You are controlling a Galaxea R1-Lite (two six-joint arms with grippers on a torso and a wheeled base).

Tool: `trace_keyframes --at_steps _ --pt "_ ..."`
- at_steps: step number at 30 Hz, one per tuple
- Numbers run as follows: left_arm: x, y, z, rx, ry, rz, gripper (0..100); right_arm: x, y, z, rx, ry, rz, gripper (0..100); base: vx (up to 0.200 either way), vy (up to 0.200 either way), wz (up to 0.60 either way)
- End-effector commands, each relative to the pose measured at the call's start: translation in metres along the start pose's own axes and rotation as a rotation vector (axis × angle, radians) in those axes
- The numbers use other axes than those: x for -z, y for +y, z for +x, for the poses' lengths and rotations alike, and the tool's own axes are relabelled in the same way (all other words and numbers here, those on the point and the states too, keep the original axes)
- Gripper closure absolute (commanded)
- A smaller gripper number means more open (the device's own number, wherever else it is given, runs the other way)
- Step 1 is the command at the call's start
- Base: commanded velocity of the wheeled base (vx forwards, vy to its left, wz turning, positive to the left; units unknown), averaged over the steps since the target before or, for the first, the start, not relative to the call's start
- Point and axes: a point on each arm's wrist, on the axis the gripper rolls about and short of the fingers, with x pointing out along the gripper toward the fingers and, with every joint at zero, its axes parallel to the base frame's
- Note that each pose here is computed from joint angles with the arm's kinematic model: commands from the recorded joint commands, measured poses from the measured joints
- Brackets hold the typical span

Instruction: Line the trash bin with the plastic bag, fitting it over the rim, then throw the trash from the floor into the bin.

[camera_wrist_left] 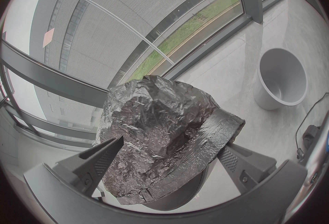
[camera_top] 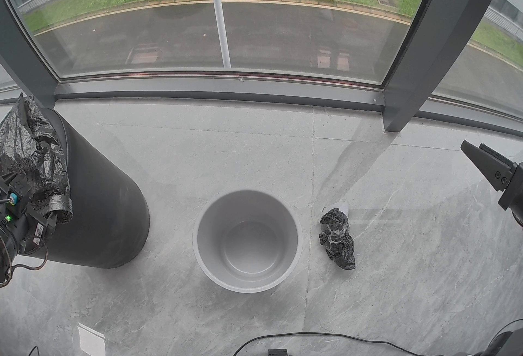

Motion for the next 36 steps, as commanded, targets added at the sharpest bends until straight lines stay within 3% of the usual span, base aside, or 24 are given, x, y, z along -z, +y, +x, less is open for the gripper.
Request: trace_keyframes --at_steps 1,36 --pt "0.0022 -0.0038 0.0066 0.018 0.025 0.009 0 -0.0015 0.0007 -0.0004 -0.005 -0.007 0.002 0 0.0 0.0 0.0" --pt "0.0011 -0.0048 0.0116 0.026 0.032 0.001 0 0.0024 -0.0006 0.002 0.0 0.013 0.006 0 0.0 0.0 0.0"
